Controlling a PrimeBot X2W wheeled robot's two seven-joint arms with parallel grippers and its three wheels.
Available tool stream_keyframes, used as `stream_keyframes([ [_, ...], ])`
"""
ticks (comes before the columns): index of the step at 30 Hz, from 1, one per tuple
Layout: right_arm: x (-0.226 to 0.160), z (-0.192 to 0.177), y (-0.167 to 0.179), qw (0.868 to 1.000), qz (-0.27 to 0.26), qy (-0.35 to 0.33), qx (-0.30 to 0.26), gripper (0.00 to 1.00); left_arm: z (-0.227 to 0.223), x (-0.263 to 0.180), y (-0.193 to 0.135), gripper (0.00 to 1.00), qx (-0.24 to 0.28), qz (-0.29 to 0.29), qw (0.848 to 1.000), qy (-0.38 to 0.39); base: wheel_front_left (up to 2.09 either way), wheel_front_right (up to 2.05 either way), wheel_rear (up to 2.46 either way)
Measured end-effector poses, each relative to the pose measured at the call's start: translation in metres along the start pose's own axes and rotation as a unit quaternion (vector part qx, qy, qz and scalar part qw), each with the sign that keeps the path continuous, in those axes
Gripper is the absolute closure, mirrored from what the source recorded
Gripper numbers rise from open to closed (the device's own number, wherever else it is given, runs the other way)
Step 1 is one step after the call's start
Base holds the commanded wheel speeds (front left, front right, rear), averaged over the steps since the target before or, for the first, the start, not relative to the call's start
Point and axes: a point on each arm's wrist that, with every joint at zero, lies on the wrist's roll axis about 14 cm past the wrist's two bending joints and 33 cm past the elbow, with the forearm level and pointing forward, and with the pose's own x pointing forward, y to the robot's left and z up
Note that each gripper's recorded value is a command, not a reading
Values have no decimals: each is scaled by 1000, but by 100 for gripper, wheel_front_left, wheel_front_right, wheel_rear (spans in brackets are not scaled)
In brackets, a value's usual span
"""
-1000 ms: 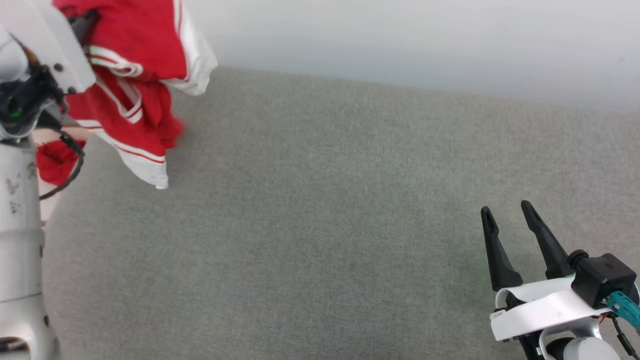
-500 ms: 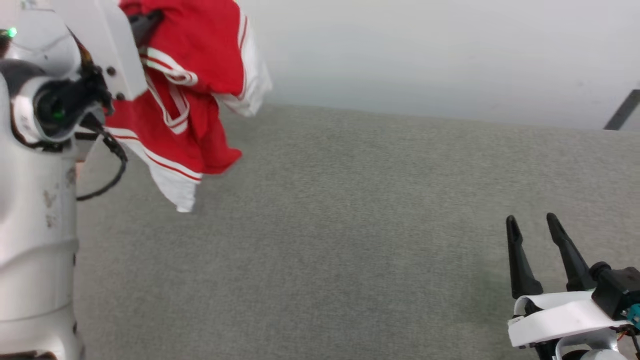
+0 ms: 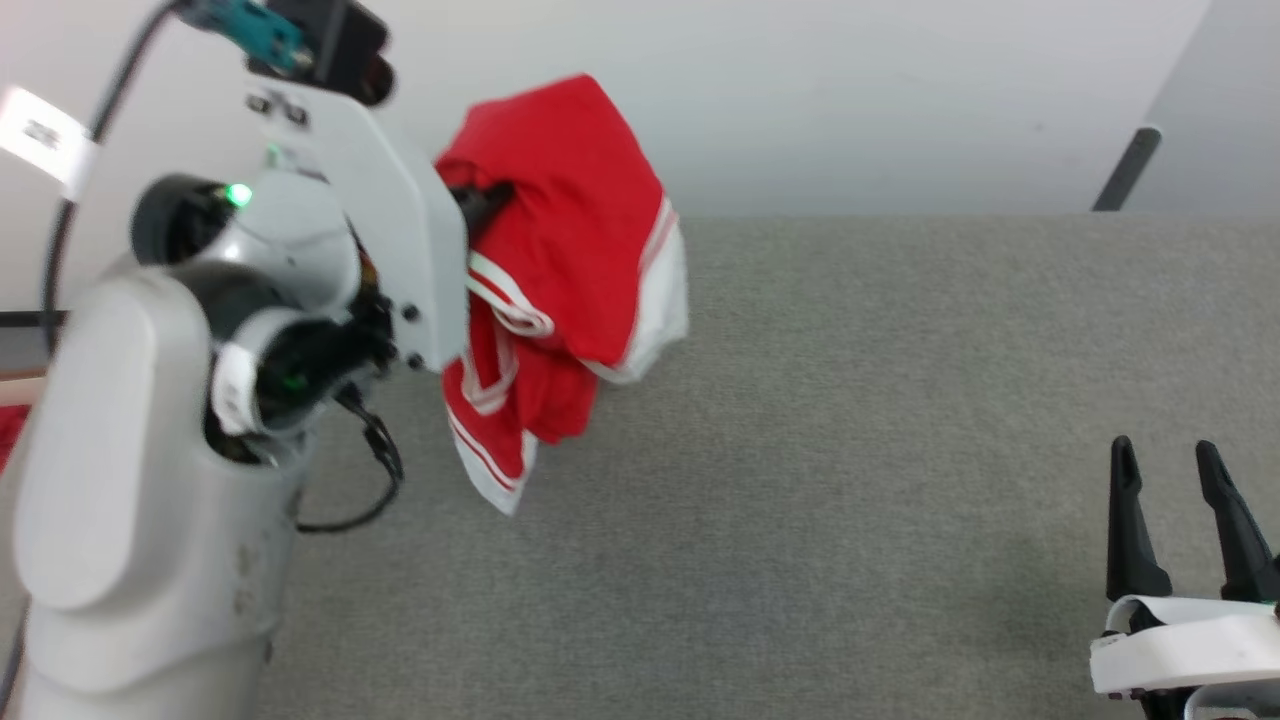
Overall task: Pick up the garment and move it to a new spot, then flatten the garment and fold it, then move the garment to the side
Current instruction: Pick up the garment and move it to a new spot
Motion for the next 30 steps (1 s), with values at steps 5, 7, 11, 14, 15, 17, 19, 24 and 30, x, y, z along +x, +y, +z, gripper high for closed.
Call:
stream_keyframes([
  [5,-8,-6,-20,999,-29,11,-11,0,-28,19,-23,100,3,-27,999,36,0,0,0],
  [7,-10,-8,-26,999,-38,15,-13,0,-40,28,-33,100,0,-39,998,51,0,0,0],
  [11,-12,-13,-35,998,-52,20,-15,0,-72,47,-53,100,-17,-68,994,89,0,0,0],
  [14,-14,-17,-39,998,-61,25,-9,0,-96,60,-68,100,-25,-89,989,117,0,0,0],
  [15,-14,-18,-41,998,-65,26,-6,0,-104,65,-73,100,-28,-97,987,128,0,0,0],
  [17,-14,-21,-44,997,-69,29,-5,0,-119,72,-83,100,-29,-110,983,146,0,0,0],
  [19,-15,-25,-46,997,-74,34,-4,0,-135,80,-94,100,-34,-124,978,165,0,0,0],
  [24,-18,-34,-54,995,-87,45,-3,0,-173,94,-111,100,-37,-142,966,213,0,0,0],
  [30,-18,-41,-59,994,-96,55,-3,0,-198,106,-123,27,-43,-160,957,239,0,0,0],
])
